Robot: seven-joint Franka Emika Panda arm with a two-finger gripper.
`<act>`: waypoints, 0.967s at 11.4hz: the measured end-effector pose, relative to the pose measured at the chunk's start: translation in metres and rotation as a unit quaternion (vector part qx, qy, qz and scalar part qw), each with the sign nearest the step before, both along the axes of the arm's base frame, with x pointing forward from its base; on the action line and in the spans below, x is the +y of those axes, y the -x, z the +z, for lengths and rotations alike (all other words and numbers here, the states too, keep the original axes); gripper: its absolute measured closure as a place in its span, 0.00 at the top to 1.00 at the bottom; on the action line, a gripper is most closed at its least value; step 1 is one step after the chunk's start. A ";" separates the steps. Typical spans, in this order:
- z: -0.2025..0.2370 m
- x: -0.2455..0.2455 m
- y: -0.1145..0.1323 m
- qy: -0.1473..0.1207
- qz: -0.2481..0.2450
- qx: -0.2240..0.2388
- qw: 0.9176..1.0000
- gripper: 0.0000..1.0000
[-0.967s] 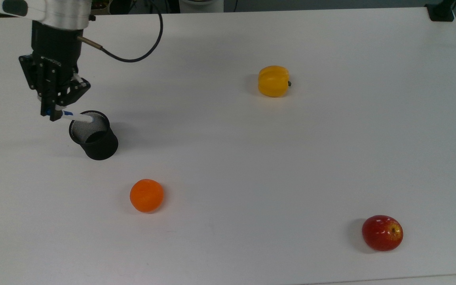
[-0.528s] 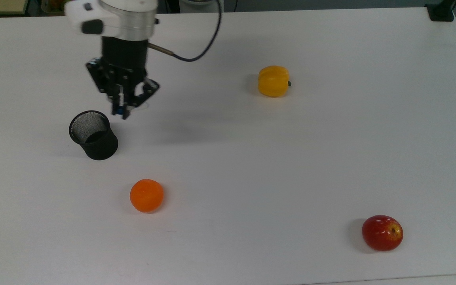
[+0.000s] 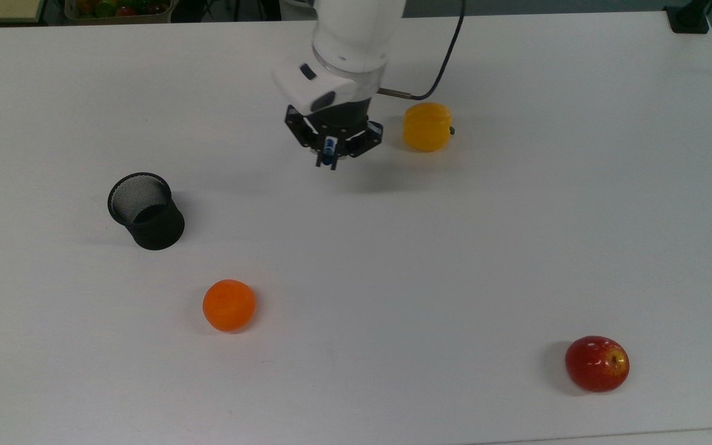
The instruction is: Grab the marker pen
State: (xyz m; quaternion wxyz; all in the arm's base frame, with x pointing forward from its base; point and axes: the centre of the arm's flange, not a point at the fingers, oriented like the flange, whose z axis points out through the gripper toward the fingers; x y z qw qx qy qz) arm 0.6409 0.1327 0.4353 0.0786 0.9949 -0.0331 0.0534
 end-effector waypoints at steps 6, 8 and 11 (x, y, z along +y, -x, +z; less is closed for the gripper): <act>-0.072 0.020 0.002 -0.012 0.056 0.082 0.995 0.20; -0.079 0.020 0.002 -0.011 0.058 0.087 0.994 0.22; -0.079 0.021 0.000 -0.012 0.059 0.086 0.995 0.57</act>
